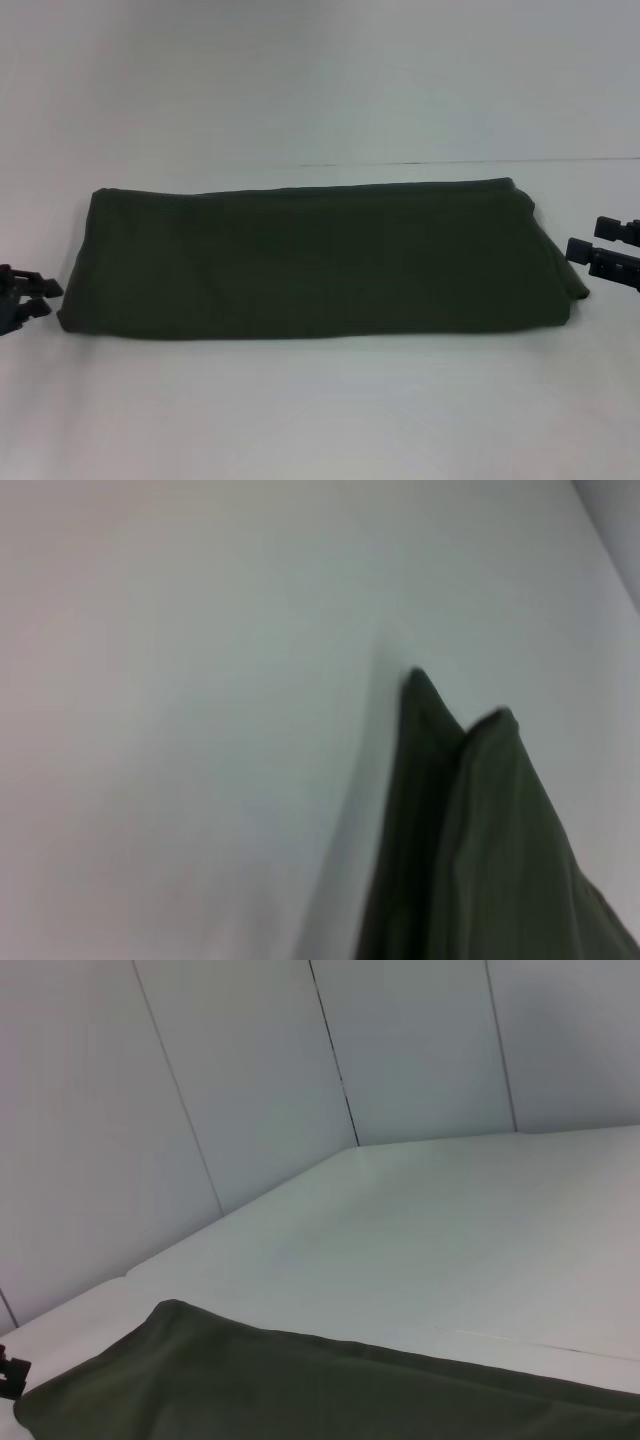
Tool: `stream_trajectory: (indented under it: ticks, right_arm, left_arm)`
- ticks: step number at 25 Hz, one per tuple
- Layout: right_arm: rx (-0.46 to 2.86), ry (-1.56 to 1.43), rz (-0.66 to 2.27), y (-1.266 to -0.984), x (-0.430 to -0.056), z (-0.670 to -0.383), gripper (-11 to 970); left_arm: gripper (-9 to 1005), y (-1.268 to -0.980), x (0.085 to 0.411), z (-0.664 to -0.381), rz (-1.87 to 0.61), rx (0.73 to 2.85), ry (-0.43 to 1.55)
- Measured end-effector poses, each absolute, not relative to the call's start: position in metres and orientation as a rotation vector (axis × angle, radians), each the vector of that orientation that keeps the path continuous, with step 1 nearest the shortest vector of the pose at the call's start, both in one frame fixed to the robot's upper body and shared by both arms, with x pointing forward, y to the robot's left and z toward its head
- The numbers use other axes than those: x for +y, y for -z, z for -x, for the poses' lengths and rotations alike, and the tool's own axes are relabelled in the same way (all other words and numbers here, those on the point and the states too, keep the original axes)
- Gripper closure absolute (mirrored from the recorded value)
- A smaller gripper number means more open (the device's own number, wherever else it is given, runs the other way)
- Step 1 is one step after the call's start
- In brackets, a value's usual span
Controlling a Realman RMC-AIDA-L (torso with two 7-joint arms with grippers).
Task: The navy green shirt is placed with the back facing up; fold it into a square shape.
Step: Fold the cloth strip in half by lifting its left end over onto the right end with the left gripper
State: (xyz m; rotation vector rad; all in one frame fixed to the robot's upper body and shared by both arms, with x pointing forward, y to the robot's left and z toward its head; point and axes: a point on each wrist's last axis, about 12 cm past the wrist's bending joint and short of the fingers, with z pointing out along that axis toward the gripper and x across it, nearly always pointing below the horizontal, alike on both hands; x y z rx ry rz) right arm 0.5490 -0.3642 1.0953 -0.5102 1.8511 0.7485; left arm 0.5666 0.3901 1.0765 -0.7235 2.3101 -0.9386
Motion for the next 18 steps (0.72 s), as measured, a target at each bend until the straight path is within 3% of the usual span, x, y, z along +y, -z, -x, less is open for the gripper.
stream_trajectory:
  ticks: [7,12,18]
  right_arm:
    - [1.850,-0.753,0.522,-1.096,-0.364,-0.549,191]
    - [1.849,-0.752,0.526,-1.097,-0.364,-0.549,191]
    - [1.845,-0.747,0.535,-1.097,-0.364,-0.549,191]
  left_arm:
    - [685,-1.074,0.405,-0.547,0.836,2.226,1.020]
    - [459,-1.064,0.398,-0.530,0.886,2.205,1.143]
    - [244,-1.053,0.378,-0.532,0.909,2.193,1.234]
